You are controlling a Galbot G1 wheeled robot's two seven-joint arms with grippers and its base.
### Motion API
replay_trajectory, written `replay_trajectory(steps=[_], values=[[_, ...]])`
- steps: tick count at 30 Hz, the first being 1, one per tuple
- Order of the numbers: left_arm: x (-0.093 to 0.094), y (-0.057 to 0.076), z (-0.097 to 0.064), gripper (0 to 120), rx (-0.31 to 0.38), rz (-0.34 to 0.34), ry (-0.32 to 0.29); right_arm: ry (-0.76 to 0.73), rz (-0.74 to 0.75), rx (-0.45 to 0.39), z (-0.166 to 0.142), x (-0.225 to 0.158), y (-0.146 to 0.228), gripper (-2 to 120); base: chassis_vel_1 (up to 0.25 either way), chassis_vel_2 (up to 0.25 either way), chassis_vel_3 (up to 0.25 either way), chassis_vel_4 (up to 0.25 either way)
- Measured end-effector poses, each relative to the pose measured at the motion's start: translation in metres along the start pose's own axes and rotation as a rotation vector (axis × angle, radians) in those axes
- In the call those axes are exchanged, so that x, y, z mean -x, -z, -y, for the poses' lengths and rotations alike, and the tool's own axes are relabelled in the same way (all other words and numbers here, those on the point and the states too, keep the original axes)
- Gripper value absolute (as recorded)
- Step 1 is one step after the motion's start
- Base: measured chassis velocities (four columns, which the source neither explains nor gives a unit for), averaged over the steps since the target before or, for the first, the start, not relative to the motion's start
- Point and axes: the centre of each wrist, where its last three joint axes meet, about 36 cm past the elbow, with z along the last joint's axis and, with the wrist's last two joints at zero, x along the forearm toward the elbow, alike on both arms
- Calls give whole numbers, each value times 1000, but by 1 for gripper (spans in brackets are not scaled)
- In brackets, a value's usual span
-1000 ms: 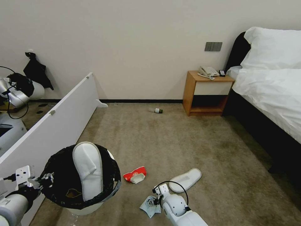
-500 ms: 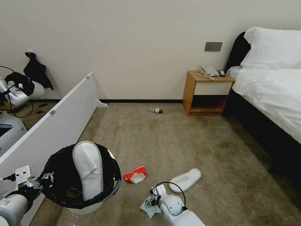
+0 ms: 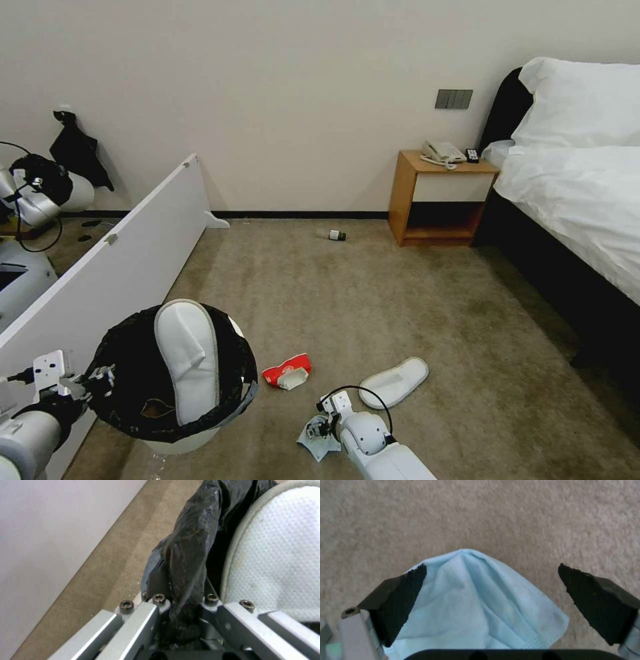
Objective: Pick up the trash bin, then pick up the garbage from the floor and place it into the trash bin.
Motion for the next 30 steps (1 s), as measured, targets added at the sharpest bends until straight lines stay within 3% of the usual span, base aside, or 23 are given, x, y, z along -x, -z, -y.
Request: replay_trajectory(steps=[5,10,12,16,19,22,25,30], values=[[0,0,0,4,0,0,2,5,1,0,1,1,1,100,0,0,0,0],[0,0,0,4,0,-1,2,18,-5,5,-1,1,-3,92,0,0,0,0],[0,0,0,4,-1,-1,2,19,-9,5,-1,1,-6,80,0,0,0,0],[0,-1,0,4,-1,-1,3,18,-9,6,0,1,-7,72,0,0,0,0],[0,0,0,4,-1,-1,4,19,-7,9,1,0,-7,54,0,0,0,0],[0,0,0,4,-2,-1,4,19,-6,10,1,0,-7,50,0,0,0,0],[0,0,-1,4,-2,-1,4,19,-4,12,3,-1,-7,32,0,0,0,0],[0,0,-1,4,-2,0,3,24,-6,15,2,-4,-7,15,0,0,0,0]])
